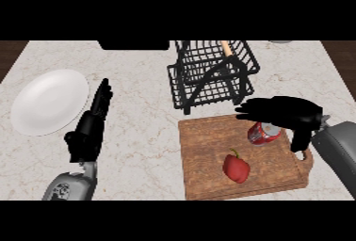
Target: Pick the can from the cutting board and place it in the tiered basket
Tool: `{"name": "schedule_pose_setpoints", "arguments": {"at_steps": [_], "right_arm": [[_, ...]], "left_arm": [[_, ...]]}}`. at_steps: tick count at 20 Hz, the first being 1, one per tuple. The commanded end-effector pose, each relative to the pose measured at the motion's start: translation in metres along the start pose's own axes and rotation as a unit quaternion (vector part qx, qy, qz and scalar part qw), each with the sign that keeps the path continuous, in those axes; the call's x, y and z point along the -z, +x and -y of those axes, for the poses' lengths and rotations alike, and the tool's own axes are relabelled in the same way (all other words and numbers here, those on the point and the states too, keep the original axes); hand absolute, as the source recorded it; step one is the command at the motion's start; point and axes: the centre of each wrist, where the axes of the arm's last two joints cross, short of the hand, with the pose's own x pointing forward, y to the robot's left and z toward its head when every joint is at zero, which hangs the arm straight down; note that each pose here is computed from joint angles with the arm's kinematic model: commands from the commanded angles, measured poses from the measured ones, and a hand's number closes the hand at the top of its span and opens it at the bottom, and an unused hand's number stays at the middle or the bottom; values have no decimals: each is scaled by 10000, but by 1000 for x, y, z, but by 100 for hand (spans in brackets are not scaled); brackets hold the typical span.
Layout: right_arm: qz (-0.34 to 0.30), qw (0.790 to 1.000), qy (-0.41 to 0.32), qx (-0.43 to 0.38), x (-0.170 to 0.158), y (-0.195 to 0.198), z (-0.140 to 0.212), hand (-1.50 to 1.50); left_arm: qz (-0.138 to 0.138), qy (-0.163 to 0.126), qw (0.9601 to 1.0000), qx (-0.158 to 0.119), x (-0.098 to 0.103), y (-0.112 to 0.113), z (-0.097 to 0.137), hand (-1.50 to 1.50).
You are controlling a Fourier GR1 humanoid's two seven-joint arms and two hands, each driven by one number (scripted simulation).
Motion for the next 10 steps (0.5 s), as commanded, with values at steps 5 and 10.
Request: {"name": "schedule_pose_setpoints", "arguments": {"at_steps": [5,10], "right_arm": [[230,9987,8,459,-10,-7,-32,-150],[282,9979,-541,234,8,-9,-19,150]], "left_arm": [[-32,46,10000,-23,-5,-11,6,0],[-15,37,10000,-9,-2,-2,-9,0]]}}
